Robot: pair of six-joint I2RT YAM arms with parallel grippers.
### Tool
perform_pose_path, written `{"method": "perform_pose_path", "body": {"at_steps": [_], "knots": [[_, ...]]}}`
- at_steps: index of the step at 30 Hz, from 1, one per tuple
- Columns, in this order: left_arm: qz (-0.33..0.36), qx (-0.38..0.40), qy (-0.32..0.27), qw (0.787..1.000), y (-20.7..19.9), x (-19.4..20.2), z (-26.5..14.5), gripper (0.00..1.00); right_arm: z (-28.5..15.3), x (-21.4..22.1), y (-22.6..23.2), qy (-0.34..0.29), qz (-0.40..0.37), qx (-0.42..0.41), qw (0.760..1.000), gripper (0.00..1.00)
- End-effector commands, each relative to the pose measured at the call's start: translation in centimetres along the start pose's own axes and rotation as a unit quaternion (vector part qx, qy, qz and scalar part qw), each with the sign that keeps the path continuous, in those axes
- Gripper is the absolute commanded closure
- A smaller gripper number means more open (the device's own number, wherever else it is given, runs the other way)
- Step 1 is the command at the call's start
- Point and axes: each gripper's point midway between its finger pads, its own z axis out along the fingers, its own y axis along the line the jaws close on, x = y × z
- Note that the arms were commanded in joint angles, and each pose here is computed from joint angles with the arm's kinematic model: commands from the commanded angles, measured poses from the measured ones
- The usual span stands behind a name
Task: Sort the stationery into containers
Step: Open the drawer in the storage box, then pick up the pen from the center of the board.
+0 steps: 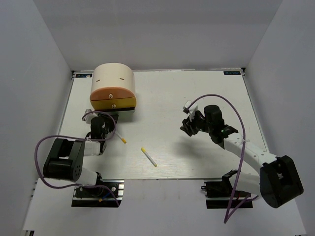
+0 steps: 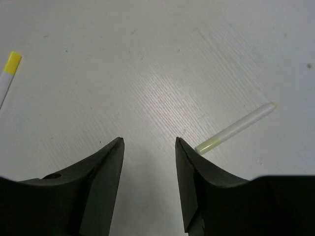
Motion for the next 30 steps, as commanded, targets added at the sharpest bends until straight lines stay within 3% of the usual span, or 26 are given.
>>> {"method": "perform_pose_path", "body": {"at_steps": [1, 9, 11, 12, 16, 22, 28, 30], "knots": [[0.010, 0.014, 0.001, 1.000, -0.4, -0.1, -1.9, 0.77, 0.4, -0.9, -1.8, 0.005, 0.055, 0.030, 0.998, 0.48], [0.011, -0.004, -0.003, 1.000, 1.8, 0.3, -4.3, 0.77, 1.6, -0.5, -3.4, 0.038, 0.142, 0.048, 0.988, 0.48], [0.011, -0.005, -0.002, 1.000, 1.8, 0.3, -4.4, 0.72, 1.8, -0.8, -4.0, 0.037, 0.161, 0.059, 0.984, 0.49], [0.013, -0.015, 0.003, 1.000, 2.3, 0.5, -4.4, 0.59, 1.9, -0.7, -4.5, 0.041, 0.166, 0.071, 0.983, 0.49], [0.016, -0.021, 0.013, 1.000, 1.7, 0.4, -4.2, 0.39, 2.6, 0.9, -5.3, 0.081, 0.194, 0.090, 0.973, 0.52], [0.051, -0.025, 0.016, 0.998, 0.5, -0.3, -4.8, 0.30, 3.7, 3.1, -7.2, 0.141, 0.239, 0.139, 0.951, 0.62], [0.101, -0.046, 0.005, 0.994, 0.0, -1.8, -6.8, 0.26, 3.7, 4.6, -8.4, 0.163, 0.235, 0.181, 0.941, 0.63], [0.121, -0.088, 0.020, 0.989, 1.7, -1.6, -7.6, 0.26, 3.5, 5.5, -9.4, 0.173, 0.232, 0.211, 0.934, 0.63]]}}
